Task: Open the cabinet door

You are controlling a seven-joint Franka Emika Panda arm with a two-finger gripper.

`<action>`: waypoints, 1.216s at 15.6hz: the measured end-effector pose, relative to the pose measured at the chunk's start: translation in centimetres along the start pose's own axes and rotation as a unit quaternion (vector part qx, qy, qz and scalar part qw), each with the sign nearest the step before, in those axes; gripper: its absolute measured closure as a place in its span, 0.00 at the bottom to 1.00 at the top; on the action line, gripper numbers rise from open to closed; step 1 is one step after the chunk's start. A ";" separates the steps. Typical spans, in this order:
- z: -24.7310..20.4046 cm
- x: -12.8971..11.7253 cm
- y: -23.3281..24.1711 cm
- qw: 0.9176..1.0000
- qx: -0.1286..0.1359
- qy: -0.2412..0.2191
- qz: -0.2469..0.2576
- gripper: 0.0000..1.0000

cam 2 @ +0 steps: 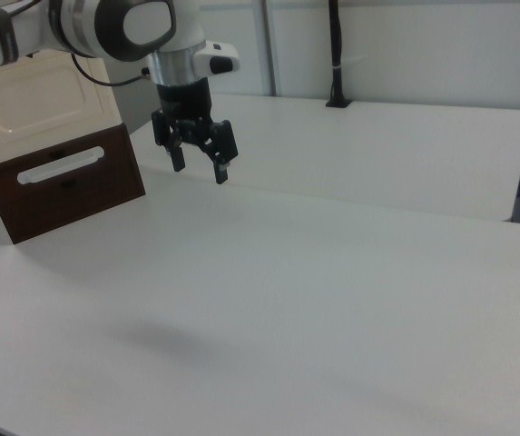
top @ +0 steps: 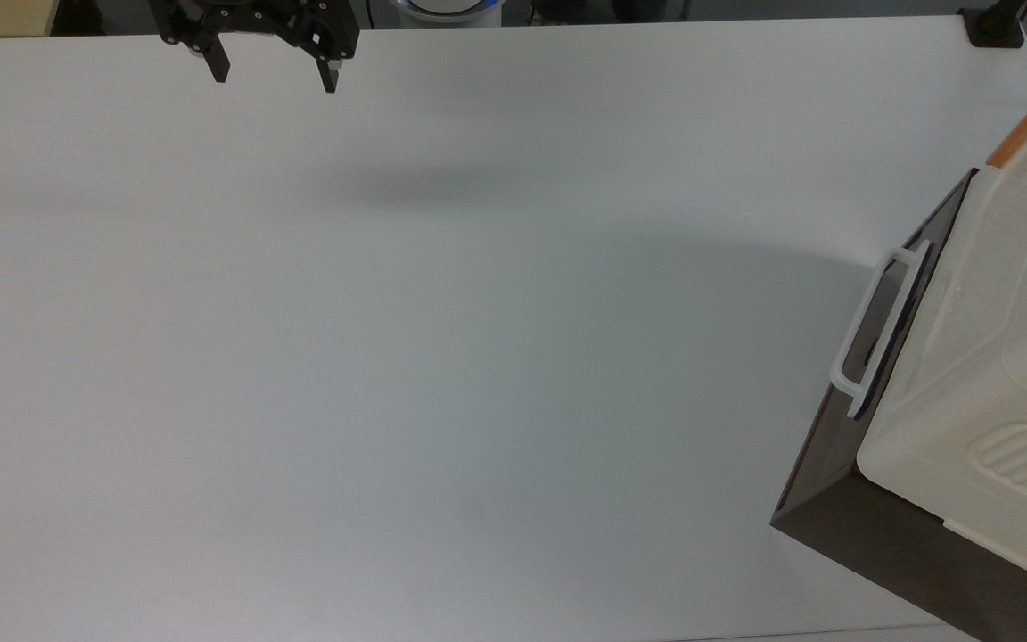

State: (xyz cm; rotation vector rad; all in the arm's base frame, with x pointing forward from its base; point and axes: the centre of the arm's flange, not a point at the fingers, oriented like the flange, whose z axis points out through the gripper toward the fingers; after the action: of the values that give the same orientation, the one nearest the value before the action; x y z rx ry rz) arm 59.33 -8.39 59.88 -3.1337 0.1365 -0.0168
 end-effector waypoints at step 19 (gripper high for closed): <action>-1.2 0.0 0.7 1.000 -0.001 0.013 0.006 0.00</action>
State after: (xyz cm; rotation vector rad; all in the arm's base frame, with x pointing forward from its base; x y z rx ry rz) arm 59.25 -9.13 61.12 -3.1352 0.1555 -0.0571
